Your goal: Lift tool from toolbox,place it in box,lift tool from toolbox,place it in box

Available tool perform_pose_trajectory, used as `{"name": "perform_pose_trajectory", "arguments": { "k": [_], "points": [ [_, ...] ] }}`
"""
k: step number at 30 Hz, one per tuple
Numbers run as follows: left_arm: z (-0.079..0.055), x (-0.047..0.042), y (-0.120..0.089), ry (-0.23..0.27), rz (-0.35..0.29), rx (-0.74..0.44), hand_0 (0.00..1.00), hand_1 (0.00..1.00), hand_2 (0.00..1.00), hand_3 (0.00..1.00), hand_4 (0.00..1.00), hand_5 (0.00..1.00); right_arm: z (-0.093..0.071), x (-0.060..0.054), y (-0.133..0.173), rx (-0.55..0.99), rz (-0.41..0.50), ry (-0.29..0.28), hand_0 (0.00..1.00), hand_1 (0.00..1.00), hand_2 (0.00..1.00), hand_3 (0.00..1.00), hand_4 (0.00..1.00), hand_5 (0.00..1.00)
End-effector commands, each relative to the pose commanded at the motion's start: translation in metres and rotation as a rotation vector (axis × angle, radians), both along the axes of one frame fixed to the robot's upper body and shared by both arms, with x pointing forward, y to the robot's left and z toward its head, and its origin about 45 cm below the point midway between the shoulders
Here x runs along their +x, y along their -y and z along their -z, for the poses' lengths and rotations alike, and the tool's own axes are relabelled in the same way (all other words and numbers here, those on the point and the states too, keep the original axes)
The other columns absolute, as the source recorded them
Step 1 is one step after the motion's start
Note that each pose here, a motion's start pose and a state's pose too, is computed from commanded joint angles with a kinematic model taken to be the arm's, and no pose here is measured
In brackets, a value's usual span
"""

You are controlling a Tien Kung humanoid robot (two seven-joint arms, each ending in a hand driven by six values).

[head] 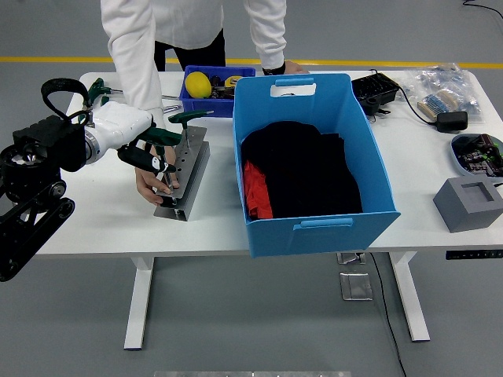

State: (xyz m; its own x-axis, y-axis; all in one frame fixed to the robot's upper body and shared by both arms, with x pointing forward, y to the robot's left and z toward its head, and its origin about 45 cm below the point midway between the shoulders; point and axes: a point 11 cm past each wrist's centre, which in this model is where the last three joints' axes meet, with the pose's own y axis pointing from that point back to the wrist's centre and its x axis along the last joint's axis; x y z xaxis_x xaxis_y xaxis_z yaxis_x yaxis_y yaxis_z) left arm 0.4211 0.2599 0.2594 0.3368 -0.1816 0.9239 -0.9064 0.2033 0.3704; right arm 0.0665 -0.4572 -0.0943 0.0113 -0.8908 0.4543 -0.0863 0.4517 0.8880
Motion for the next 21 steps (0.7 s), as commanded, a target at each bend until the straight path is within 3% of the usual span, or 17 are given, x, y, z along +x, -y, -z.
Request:
{"name": "perform_pose_trajectory", "arguments": {
  "k": [3,4,9,10,21],
  "points": [
    [0.0000,0.0009,-0.0005,0.012,-0.003,-0.002,0.242,0.155,0.148,0.276,0.998,0.792,-0.0001,0.0005,0.0001,0.000,-0.001,0.001,0.619,0.605,0.683,0.554,0.800,0.640],
    [0.0000,0.0011,-0.0006,0.017,-0.004,-0.003,0.184,0.103,0.110,0.223,0.998,0.791,-0.0002,0.0006,0.0001,0.000,-0.001,0.001,0.619,0.605,0.684,0.555,0.802,0.641],
    [0.0017,0.0024,-0.0024,0.039,-0.011,-0.013,0.184,0.103,0.110,0.223,0.998,0.791,-0.0004,0.0015,0.0003,0.000,-0.003,0.002,0.619,0.605,0.684,0.555,0.802,0.641],
    [0.0025,0.0024,-0.0027,0.043,-0.011,-0.015,0.128,0.036,0.054,0.154,0.998,0.789,-0.0004,0.0017,0.0004,0.000,-0.003,0.002,0.619,0.605,0.683,0.554,0.802,0.641],
    [0.0031,0.0038,-0.0029,0.122,0.009,-0.057,0.072,0.002,0.002,0.094,0.998,0.792,-0.0009,0.0035,0.0007,-0.001,-0.004,0.005,0.619,0.605,0.682,0.554,0.803,0.641]
  ]
}}
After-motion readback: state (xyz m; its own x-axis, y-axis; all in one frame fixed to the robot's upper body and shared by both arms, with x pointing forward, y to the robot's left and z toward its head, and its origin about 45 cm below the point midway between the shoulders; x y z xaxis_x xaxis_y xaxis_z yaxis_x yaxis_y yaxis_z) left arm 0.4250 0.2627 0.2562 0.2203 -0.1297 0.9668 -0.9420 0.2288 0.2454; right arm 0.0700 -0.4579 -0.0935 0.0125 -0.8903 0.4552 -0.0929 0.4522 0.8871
